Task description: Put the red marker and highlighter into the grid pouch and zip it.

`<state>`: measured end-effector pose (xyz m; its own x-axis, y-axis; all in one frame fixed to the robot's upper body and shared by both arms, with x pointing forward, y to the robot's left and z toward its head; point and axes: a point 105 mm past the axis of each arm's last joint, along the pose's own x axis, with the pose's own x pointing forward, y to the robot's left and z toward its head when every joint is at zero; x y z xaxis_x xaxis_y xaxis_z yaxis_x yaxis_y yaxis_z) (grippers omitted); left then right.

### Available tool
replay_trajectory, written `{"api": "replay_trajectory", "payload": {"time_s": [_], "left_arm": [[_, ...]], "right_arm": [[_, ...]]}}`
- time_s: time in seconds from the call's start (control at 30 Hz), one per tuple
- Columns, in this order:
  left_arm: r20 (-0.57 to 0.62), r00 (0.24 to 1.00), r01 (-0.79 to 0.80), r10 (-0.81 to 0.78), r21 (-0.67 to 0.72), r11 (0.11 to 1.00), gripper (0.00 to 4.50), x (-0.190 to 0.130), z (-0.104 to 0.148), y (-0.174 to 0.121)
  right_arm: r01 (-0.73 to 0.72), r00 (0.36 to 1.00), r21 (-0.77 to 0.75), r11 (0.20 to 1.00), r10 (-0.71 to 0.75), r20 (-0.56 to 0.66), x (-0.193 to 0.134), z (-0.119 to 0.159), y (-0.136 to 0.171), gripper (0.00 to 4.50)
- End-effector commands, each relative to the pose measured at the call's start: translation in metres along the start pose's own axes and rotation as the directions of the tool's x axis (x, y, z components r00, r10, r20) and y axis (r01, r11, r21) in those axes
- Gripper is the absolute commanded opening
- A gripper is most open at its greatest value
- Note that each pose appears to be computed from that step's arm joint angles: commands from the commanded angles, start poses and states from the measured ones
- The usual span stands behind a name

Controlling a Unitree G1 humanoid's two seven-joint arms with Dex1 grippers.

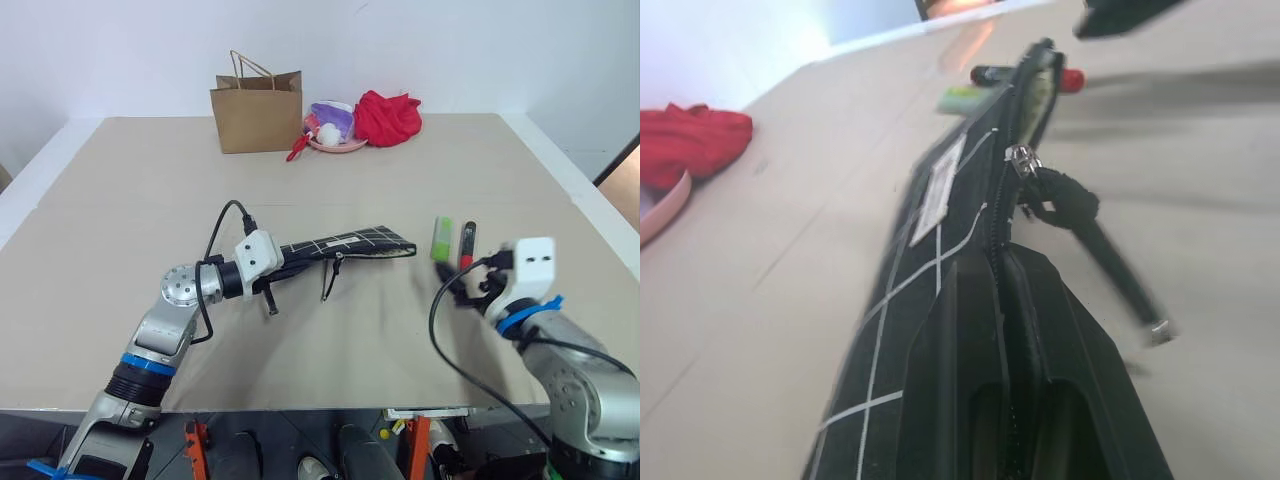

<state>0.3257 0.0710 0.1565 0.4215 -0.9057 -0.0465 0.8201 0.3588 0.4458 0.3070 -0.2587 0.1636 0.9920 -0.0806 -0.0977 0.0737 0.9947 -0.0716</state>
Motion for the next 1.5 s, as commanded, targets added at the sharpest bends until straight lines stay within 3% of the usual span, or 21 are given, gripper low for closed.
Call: {"api": "replay_trajectory", "payload": {"time_s": [0.03, 0.4, 1.13, 1.43, 1.5], "left_arm": [[0.03, 1.0, -0.009, 0.009, 0.012, 1.0, 0.0, -0.003, 0.01, 0.006], [0.026, 0.999, -0.019, 0.019, 0.014, 1.0, 0.0, -0.004, 0.008, 0.006], [0.03, 0.999, -0.046, 0.045, 0.004, 0.999, 0.0, -0.006, 0.009, 0.007], [0.028, 0.998, -0.051, 0.05, 0.001, 0.999, 0.0, -0.007, 0.009, 0.007], [0.028, 0.998, -0.051, 0.05, 0.0, 0.999, 0.0, -0.006, 0.009, 0.007]], "right_arm": [[0.111, 0.99, -0.02, 0.994, -0.109, 0.095, 0.003, 0.018, -0.015, 4.46], [0.129, 0.99, 0.005, 0.992, -0.129, 0.058, 0.032, -0.007, -0.003, 4.46], [0.221, 0.975, -0.012, 0.975, -0.221, -0.029, 0.049, -0.042, -0.006, 4.46], [0.239, 0.97, -0.003, 0.971, -0.239, -0.05, 0.049, -0.052, -0.006, 0.52], [0.239, 0.97, -0.005, 0.971, -0.239, -0.051, 0.048, -0.053, -0.006, 0.52]]}}
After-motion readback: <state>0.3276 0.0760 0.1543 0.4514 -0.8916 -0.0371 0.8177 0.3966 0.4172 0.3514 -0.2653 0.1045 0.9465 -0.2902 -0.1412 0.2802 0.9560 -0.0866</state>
